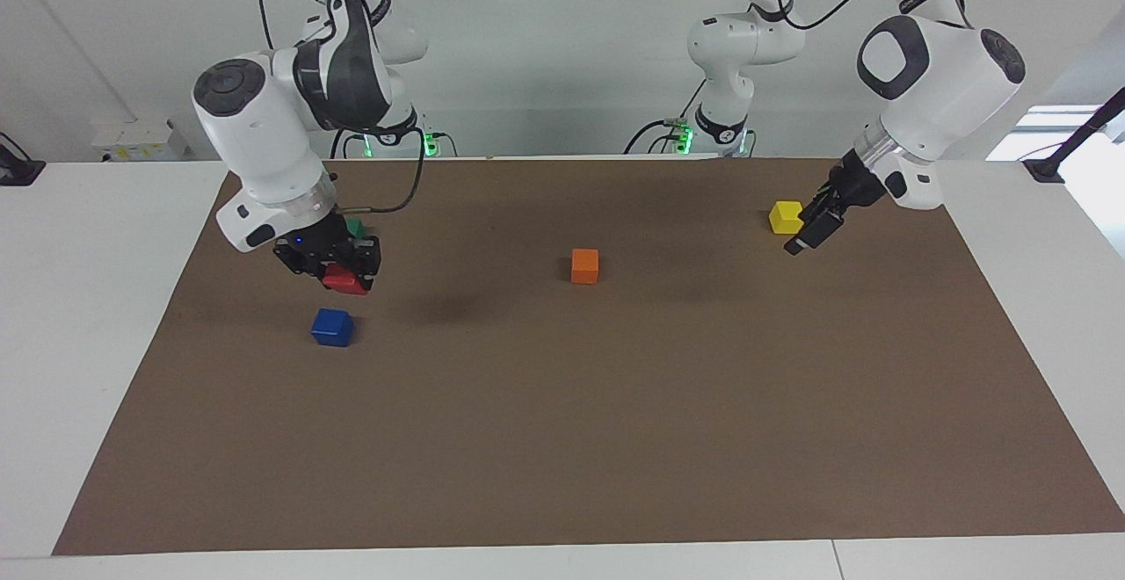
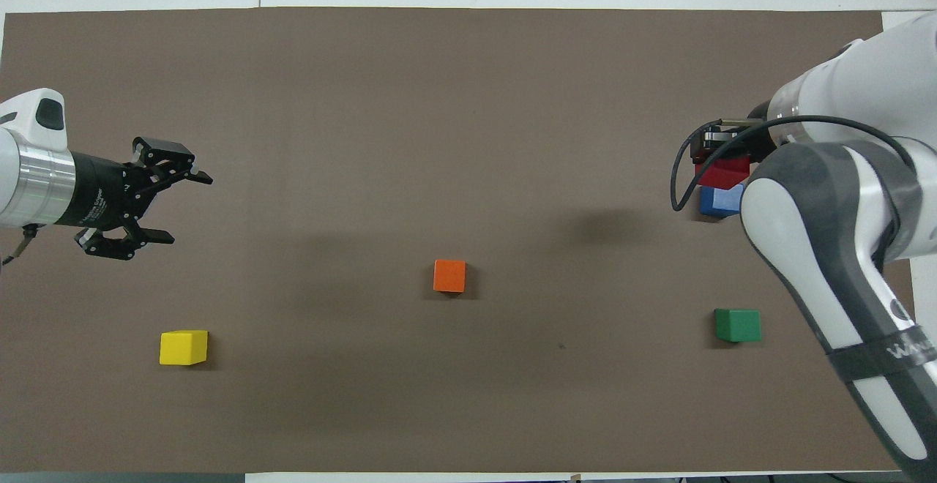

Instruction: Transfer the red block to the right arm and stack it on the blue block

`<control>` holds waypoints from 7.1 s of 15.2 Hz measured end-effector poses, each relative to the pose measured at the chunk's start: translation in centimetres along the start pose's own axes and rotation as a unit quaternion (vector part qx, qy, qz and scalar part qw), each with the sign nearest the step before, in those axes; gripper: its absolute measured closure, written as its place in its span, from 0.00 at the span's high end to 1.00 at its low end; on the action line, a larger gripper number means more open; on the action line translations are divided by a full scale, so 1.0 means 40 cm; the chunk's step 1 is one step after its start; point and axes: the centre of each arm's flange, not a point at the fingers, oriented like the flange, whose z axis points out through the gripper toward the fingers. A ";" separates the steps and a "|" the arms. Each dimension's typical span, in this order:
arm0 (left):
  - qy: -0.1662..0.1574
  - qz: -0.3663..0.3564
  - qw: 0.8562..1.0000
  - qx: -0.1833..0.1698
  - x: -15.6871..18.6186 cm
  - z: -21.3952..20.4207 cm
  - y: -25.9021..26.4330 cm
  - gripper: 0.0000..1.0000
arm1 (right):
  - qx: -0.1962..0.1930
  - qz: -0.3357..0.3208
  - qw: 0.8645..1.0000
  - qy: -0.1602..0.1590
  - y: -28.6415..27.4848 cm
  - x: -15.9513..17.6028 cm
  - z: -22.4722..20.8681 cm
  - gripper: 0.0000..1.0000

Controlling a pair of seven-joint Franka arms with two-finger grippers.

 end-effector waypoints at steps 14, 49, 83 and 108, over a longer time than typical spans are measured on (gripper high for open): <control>0.017 0.270 0.950 0.157 0.052 -0.123 0.011 1.00 | -0.024 -0.002 0.998 0.066 0.185 -0.090 0.276 0.59; 0.029 0.324 0.937 0.129 -0.046 -0.194 0.016 1.00 | -0.025 0.003 0.998 0.055 0.202 -0.119 0.310 0.59; 0.025 0.323 0.936 0.139 -0.038 -0.194 0.003 1.00 | -0.008 0.025 0.999 -0.022 0.188 -0.053 0.108 1.00; 0.025 0.323 0.936 0.139 -0.038 -0.194 0.003 1.00 | -0.003 0.023 0.998 -0.058 0.168 -0.149 -0.361 1.00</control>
